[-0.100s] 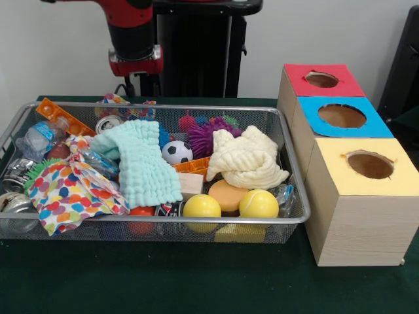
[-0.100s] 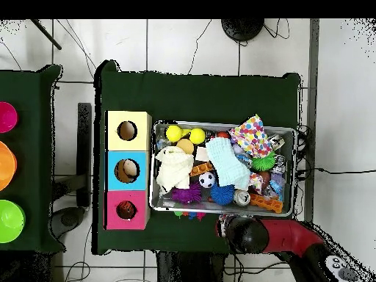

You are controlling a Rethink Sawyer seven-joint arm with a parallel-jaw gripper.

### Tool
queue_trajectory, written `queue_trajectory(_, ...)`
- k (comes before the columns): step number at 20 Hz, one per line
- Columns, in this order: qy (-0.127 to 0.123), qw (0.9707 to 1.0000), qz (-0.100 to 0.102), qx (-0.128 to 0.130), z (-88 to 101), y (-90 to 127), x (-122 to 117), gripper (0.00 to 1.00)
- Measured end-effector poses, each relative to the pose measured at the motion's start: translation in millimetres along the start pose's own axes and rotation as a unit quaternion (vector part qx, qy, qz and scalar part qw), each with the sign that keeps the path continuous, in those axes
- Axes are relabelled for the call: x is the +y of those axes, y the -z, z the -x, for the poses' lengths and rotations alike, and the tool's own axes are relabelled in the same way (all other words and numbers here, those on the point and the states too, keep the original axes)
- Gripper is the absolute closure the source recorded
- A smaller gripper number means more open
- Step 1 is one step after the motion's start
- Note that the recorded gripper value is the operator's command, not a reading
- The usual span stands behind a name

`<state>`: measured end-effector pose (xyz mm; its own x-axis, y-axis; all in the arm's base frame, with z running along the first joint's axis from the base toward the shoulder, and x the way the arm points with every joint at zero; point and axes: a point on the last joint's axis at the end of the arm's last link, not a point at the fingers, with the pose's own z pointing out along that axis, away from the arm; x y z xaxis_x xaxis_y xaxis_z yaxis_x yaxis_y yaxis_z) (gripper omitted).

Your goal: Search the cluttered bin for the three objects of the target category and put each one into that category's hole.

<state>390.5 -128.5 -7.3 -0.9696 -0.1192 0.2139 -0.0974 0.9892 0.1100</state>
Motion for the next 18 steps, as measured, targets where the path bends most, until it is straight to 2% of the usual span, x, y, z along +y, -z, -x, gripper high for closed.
queue_trajectory(5, 0.026, 0.9995, 0.015, 0.013, -8.6, -21, 14, 0.00)
queue_trajectory(12, 0.058, 0.9979, 0.024, 0.015, -13.9, -41, 25, 0.00)
queue_trajectory(18, 0.063, 0.9975, 0.027, 0.018, -14.6, -49, 25, 0.00)
